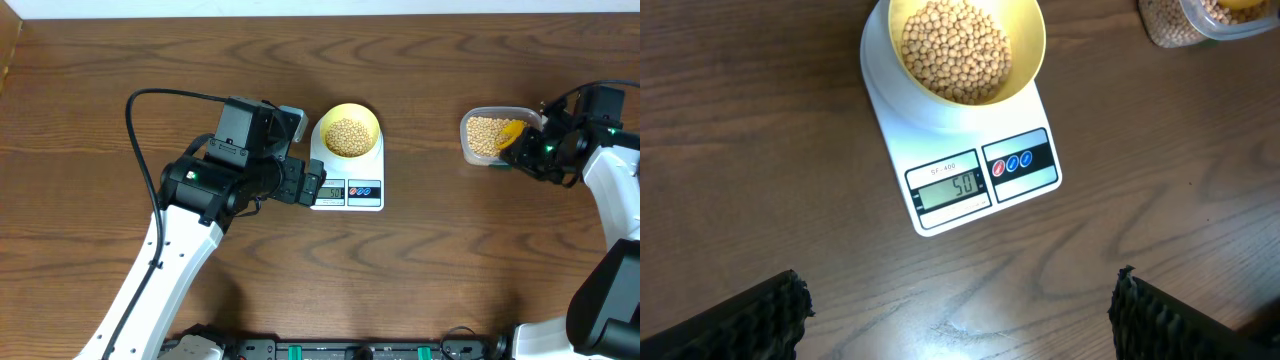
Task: Scoop item into bowl and weigh 50g on scale
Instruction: 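Lower the yellow scoop into the tub and open the right gripper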
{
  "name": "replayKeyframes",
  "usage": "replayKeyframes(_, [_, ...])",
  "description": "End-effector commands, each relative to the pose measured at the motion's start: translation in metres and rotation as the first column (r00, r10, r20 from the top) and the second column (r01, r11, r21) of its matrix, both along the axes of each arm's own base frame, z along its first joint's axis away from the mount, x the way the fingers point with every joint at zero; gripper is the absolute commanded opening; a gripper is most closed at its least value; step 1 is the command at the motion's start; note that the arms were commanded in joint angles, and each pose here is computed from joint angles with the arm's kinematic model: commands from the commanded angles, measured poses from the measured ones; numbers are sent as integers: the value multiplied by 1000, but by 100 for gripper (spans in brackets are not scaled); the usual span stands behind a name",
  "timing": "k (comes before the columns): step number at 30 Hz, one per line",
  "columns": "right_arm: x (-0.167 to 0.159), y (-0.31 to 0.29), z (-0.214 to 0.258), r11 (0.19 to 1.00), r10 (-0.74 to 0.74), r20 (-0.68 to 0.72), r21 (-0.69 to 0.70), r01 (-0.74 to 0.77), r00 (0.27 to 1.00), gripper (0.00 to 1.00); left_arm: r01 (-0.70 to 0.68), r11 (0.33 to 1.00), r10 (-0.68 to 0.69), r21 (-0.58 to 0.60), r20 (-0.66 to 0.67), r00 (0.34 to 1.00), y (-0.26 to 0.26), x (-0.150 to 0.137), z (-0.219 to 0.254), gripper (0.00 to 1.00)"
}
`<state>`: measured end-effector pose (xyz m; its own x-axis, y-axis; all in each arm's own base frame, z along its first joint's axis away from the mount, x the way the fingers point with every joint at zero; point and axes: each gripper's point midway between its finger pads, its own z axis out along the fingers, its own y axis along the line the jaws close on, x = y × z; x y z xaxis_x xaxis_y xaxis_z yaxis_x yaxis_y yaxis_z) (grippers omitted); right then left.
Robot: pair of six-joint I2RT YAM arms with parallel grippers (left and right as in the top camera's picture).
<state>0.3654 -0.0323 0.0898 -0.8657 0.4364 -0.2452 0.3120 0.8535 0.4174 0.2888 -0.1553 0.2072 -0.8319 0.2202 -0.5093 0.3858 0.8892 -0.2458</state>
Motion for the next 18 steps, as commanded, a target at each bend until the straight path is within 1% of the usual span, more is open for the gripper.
replayKeyframes(1, [8, 4, 5, 1000, 7, 23, 18, -7, 1000, 46, -16, 1000, 16, -13, 30, 999, 1, 4, 13, 98])
replayKeyframes(3, [10, 3, 6, 1000, 7, 32, 15, -7, 999, 47, -16, 1000, 16, -13, 30, 999, 1, 4, 13, 98])
replayKeyframes(6, [12, -2, 5, 1000, -15, 35, -3, 15, 999, 64, -16, 1000, 16, -13, 30, 999, 1, 4, 13, 98])
replayKeyframes(7, [12, -4, 5, 1000, -27, 31, -13, 28, 999, 67, -16, 1000, 17, -13, 30, 999, 1, 4, 13, 98])
replayKeyframes(10, [12, -5, 5, 999, -31, 31, -19, 32, 999, 87, -16, 1000, 16, -13, 30, 999, 1, 4, 13, 98])
replayKeyframes(13, [11, -5, 9, 999, -31, 39, -20, 32, 999, 99, -16, 1000, 16, -13, 30, 999, 1, 4, 13, 98])
replayKeyframes(18, [11, -8, 25, 998, -37, 82, -48, 41, 996, 99, -16, 1000, 16, -13, 30, 999, 1, 4, 13, 98])
